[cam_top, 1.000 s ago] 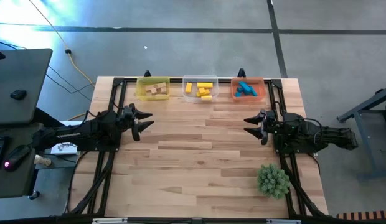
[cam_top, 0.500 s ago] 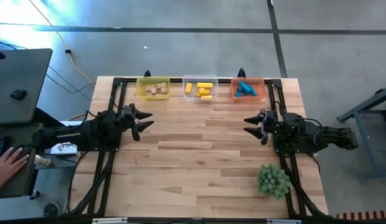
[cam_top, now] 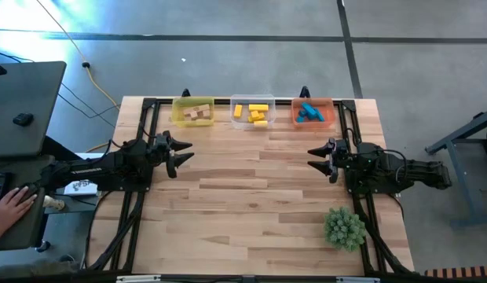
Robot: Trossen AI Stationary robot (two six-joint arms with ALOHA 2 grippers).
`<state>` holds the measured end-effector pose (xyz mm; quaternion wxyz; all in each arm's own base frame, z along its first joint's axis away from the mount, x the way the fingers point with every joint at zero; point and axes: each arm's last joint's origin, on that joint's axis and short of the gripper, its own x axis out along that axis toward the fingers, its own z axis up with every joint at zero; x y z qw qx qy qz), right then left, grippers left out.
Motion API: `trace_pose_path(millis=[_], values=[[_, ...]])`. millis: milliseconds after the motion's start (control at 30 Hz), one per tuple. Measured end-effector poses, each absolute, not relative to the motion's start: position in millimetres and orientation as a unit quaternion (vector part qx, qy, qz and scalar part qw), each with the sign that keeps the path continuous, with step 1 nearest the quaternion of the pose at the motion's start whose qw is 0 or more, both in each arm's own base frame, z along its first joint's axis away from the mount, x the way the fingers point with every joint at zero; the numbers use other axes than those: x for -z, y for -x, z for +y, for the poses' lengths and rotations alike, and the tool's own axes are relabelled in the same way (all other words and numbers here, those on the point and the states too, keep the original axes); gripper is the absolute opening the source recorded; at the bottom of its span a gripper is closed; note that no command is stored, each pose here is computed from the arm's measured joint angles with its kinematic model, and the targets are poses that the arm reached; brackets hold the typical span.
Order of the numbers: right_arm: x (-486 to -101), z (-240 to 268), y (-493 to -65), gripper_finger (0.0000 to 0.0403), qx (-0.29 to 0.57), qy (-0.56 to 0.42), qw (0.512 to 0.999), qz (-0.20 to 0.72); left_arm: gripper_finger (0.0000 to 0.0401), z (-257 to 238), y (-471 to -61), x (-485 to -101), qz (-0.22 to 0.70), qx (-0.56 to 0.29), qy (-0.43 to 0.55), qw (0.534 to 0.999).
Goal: Sort & place blocks by color
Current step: Return to Home Position
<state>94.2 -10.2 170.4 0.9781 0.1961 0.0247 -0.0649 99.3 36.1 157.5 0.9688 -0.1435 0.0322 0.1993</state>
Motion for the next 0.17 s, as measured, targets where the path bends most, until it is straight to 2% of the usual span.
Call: trace_pose_path(millis=[167], values=[[-170.4, -10.2, -94.2, 0.0254, 0.065, -0.196, 0.978, 0.025, 0.0200, 36.1, -99.3, -157.5, 0.032, -0.199, 0.143, 0.969]])
